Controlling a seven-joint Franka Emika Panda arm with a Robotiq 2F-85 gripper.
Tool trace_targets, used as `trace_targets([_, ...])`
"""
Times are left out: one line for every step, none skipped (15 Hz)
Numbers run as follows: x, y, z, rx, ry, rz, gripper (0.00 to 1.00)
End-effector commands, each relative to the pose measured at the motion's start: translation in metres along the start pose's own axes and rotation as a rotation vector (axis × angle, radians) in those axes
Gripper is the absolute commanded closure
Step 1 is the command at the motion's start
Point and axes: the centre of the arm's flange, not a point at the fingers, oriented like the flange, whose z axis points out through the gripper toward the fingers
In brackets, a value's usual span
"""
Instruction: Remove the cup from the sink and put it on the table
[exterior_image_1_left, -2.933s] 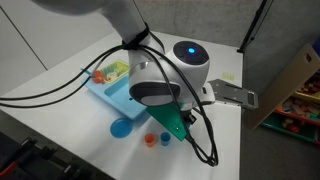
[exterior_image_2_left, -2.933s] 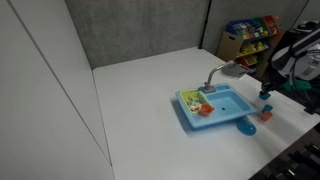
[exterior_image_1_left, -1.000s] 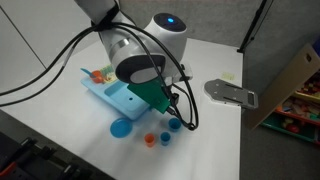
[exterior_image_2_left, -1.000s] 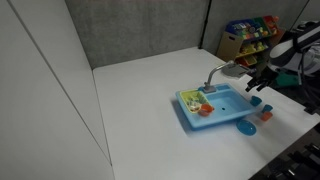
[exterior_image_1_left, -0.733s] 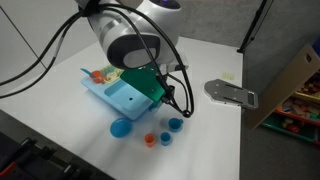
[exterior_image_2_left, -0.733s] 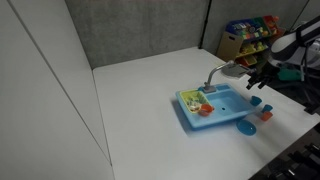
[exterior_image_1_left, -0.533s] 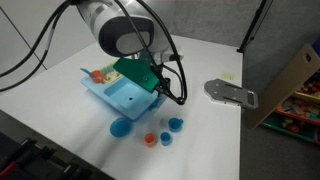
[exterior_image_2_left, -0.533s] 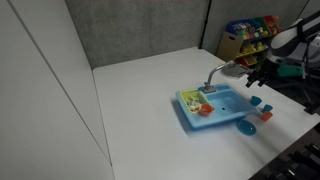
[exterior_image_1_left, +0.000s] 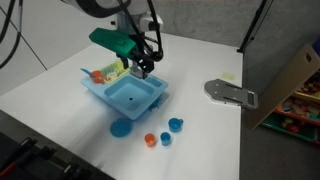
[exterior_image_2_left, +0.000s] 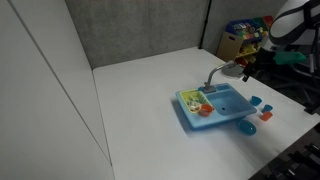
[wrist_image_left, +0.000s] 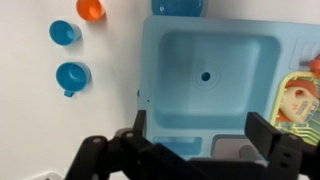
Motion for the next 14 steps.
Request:
trace_targets([-0.016, -0.027, -0.037, -0.048, -0.037, -0.008, 0.0])
trace_targets([-0.019, -0.035, -0.046, -0.058, -0.048, -0.016, 0.0])
trace_targets([-0.022, -0.043, -0.055, -0.066, -0.065, -0.021, 0.0])
trace_targets([-0.026, -0.05, -0.065, -0.079, -0.073, -0.026, 0.0])
trace_targets([-0.031, -0.055, -0.073, -0.09, -0.082, -0.029, 0.0])
trace_targets([-0.035, -0.061, -0.083, -0.103, -0.084, -0.032, 0.0])
trace_targets([-0.039, -0.065, -0.094, -0.117, -0.089, -0.033, 0.0])
trace_targets([-0.043, -0.068, -0.103, -0.127, -0.091, -0.035, 0.0])
trace_targets([-0.047, -0.071, -0.113, -0.134, -0.094, -0.034, 0.0])
trace_targets([-0.051, -0.073, -0.123, -0.137, -0.103, -0.036, 0.0])
trace_targets([-0.055, -0.075, -0.132, -0.133, -0.109, -0.039, 0.0])
trace_targets([-0.06, -0.076, -0.142, -0.125, -0.123, -0.046, 0.0])
trace_targets([-0.065, -0.077, -0.149, -0.12, -0.132, -0.049, 0.0])
trace_targets([-0.07, -0.077, -0.158, -0.118, -0.138, -0.049, 0.0])
